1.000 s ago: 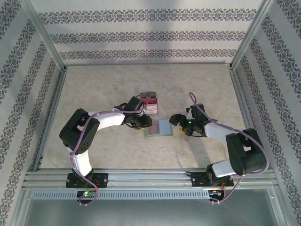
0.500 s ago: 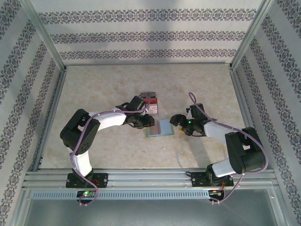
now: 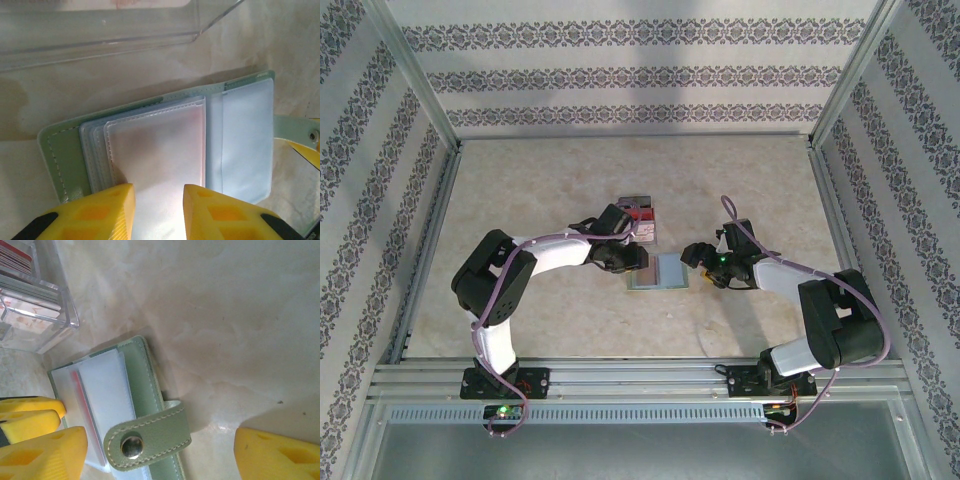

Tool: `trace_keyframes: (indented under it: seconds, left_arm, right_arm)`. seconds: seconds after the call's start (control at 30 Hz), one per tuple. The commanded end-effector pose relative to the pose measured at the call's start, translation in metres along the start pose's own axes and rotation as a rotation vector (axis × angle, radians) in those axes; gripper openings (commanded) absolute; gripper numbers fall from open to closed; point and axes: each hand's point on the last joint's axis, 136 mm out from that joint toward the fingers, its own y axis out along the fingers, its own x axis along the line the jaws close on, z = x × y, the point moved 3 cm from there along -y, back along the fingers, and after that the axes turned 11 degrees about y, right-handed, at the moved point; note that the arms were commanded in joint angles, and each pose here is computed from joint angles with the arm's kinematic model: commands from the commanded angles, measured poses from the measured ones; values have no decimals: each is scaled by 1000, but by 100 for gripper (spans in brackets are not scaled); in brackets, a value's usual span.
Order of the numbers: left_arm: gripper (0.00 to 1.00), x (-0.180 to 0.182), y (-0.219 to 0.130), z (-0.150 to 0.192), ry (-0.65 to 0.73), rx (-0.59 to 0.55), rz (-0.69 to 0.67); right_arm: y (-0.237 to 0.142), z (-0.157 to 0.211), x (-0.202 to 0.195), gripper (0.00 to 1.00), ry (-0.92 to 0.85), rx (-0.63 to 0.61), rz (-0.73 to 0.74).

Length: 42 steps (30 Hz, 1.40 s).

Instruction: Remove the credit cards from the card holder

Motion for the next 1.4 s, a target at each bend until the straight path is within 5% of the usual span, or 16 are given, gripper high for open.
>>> trace_keyframes:
  seconds: [0.0,1.37]
  left_arm:
    - [33,0,-8,2,31,5,-54]
    - [32,-4,0,5,39,36,-30]
  right_arm:
    - [15,15,43,77,-127,78,-165]
    - [23,23,57,69,-150,124,-201]
